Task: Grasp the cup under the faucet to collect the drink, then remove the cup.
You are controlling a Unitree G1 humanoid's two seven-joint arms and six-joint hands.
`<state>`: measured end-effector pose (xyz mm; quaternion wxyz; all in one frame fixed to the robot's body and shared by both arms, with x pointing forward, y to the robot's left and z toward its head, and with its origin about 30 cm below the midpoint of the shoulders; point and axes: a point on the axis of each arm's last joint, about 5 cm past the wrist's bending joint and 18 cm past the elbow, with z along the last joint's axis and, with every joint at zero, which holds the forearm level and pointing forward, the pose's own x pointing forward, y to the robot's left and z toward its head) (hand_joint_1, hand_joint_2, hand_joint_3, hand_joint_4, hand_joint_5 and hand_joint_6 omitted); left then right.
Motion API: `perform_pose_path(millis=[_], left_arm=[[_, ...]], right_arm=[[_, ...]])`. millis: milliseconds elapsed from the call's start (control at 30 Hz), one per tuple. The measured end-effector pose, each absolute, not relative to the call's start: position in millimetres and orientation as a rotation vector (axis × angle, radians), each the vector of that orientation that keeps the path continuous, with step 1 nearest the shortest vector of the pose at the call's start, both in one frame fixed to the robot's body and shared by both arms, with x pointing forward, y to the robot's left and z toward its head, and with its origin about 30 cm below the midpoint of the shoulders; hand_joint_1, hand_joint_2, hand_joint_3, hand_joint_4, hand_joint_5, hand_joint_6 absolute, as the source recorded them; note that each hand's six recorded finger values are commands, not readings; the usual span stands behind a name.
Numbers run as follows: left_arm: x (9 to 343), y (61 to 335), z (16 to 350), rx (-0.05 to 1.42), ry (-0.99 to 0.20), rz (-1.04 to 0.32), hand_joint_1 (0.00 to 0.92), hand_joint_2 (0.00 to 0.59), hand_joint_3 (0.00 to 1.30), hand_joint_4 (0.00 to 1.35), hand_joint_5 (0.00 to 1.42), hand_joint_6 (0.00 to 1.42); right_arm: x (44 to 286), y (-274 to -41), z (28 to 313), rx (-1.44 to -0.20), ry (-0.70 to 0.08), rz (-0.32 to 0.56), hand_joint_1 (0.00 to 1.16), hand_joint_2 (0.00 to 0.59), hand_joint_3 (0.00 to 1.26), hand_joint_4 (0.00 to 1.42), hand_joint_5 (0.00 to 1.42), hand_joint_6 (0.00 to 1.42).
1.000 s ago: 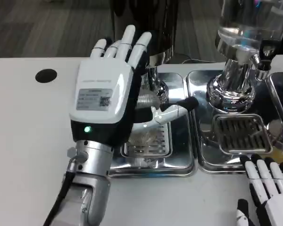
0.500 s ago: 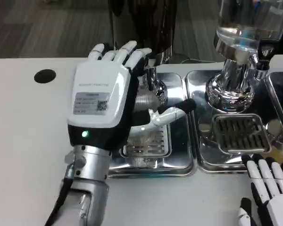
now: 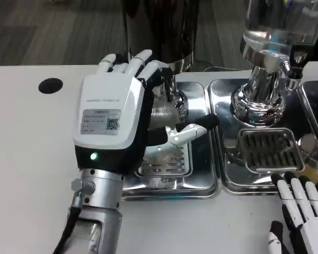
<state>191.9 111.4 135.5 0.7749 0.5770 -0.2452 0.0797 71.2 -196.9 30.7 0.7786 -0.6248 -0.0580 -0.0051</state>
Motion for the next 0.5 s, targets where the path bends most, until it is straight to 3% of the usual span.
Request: perform_pose_path(millis=[500], left_arm=[[185.4, 112.8, 126.0, 1.218, -0.52, 0.189, 0.0, 0.071, 0.52, 0.31, 0.51, 0.27]], right_arm=[[71.2, -196.0, 30.5, -1.344, -0.123, -0.014, 0.0, 0.564, 0.04, 0.0, 0.0, 0.0]])
